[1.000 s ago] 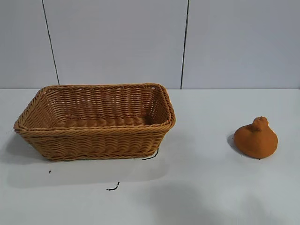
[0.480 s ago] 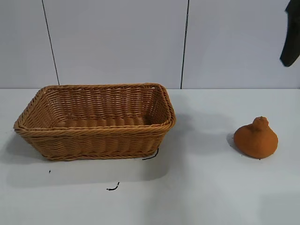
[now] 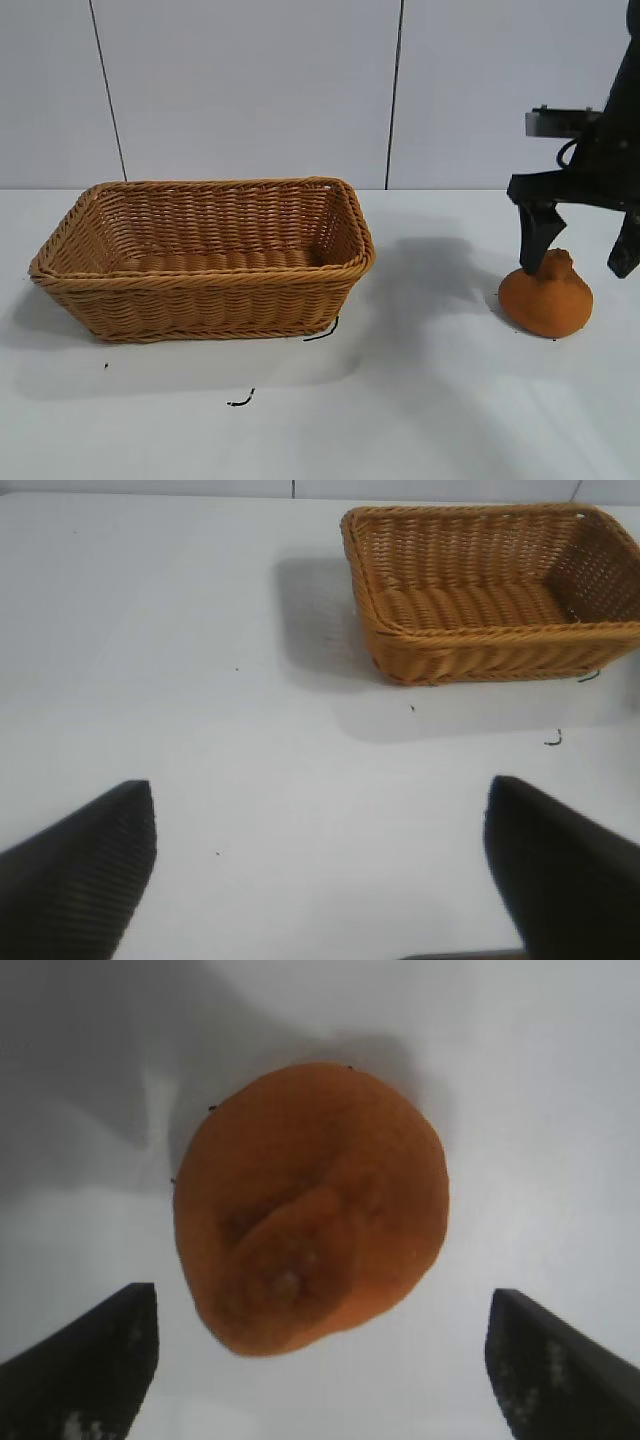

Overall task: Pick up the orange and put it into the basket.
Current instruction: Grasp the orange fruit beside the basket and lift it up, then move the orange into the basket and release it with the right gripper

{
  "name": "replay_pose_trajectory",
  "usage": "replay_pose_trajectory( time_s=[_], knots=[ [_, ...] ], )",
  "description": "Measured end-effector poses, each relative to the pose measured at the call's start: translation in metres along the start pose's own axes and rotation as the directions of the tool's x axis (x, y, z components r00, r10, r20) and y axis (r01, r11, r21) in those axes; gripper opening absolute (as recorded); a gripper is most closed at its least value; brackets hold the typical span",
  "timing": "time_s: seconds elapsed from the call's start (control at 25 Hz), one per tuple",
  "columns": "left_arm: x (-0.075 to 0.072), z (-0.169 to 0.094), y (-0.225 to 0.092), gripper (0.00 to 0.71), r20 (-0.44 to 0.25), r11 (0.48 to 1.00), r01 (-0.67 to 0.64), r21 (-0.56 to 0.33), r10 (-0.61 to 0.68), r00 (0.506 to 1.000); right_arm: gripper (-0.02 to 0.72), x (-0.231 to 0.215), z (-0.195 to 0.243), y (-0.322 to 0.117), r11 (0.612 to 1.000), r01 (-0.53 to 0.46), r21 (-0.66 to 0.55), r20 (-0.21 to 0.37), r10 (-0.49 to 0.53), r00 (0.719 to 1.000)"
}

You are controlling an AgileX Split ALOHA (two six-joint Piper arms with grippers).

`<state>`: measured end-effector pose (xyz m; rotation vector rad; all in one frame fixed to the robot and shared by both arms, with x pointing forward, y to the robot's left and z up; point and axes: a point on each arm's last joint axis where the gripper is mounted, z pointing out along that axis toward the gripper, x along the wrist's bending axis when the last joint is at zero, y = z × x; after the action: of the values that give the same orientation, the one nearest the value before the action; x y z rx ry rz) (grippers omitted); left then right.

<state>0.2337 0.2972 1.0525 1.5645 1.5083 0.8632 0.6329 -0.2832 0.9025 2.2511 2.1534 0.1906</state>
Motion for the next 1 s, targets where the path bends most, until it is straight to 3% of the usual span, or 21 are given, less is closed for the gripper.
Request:
replay_pose_trajectory(
  time_s=[0.04, 0.2, 0.28, 0.48, 0.76, 1.0],
  knots=[
    [0.000, 0.000, 0.000, 0.639, 0.000, 1.000, 0.000, 0.000, 0.000, 1.000, 0.533, 0.000, 0.000, 0.000, 1.000, 0.000, -0.001, 0.000, 0.000, 1.000],
    [0.000, 0.000, 0.000, 0.639, 0.000, 1.000, 0.000, 0.000, 0.000, 1.000, 0.199, 0.000, -0.002, 0.000, 1.000, 0.000, -0.005, 0.000, 0.000, 1.000],
    [0.000, 0.000, 0.000, 0.639, 0.000, 1.000, 0.000, 0.000, 0.000, 1.000, 0.109, 0.001, -0.010, 0.001, 1.000, 0.001, -0.025, -0.003, -0.001, 1.000],
    [0.000, 0.000, 0.000, 0.639, 0.000, 1.000, 0.000, 0.000, 0.000, 1.000, 0.085, 0.004, -0.057, 0.007, 0.993, 0.012, -0.120, -0.009, -0.013, 1.000],
    [0.000, 0.000, 0.000, 0.639, 0.000, 1.000, 0.000, 0.000, 0.000, 1.000, 0.085, 0.014, -0.158, 0.025, 0.946, 0.023, -0.323, -0.037, -0.037, 0.999],
    [0.000, 0.000, 0.000, 0.639, 0.000, 1.000, 0.000, 0.000, 0.000, 1.000, 0.085, 0.024, -0.180, 0.030, 0.936, 0.000, -0.352, -0.107, -0.041, 0.993]
  ],
)
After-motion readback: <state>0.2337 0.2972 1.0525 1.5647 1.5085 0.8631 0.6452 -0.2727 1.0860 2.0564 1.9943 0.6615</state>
